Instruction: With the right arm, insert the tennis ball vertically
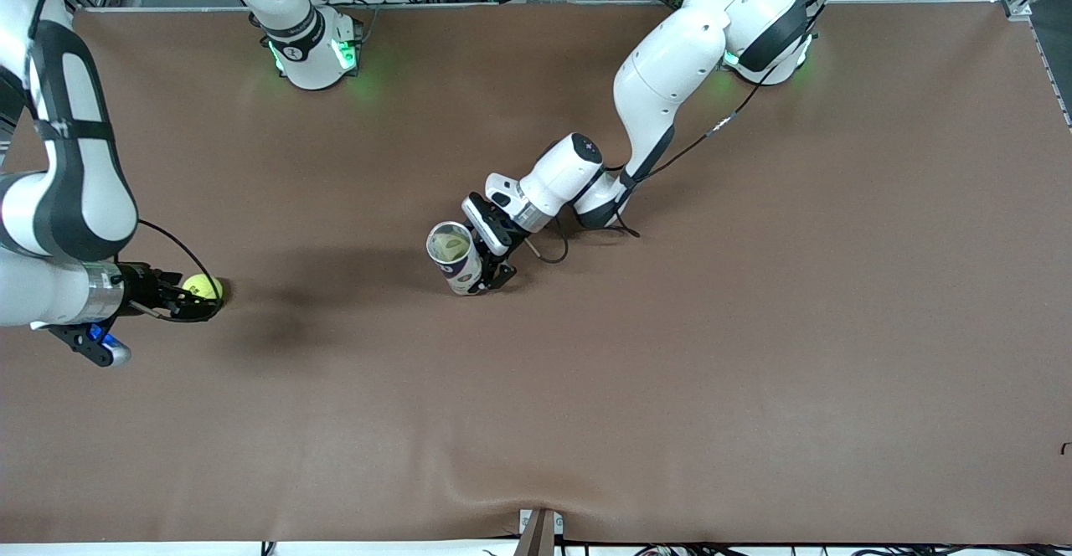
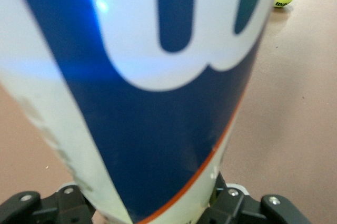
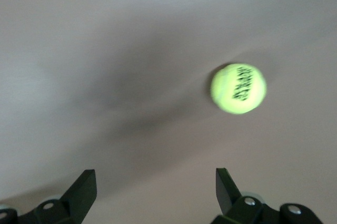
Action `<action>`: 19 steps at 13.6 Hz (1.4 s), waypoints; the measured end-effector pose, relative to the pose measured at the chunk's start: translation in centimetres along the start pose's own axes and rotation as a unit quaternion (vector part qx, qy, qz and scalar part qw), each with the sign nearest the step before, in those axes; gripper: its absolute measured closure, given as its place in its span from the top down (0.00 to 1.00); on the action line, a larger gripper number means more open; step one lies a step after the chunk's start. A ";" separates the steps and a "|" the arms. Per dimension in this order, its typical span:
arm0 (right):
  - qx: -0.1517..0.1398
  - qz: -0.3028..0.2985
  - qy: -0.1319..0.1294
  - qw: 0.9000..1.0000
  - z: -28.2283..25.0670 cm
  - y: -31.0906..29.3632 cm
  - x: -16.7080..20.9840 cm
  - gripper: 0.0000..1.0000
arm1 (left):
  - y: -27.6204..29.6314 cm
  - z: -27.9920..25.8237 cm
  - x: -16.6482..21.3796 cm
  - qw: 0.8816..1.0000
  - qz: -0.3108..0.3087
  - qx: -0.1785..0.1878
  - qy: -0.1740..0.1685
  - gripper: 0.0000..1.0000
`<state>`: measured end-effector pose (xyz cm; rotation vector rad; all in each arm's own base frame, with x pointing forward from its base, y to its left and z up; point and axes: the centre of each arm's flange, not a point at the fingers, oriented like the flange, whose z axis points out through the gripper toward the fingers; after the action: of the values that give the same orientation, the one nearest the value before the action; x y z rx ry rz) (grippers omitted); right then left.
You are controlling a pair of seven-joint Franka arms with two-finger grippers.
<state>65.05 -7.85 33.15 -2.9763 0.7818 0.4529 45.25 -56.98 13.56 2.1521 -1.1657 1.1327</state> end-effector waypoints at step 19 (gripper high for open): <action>-0.027 -0.025 0.024 0.999 12.9 7.0 2.8 0.67 | 0.0 0.0 0.0 1.000 0.000 0.000 0.000 0.80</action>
<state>60.49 -13.94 20.28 -3.0596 0.7091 0.4089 45.25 -56.98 13.55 2.1522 -1.1658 1.1326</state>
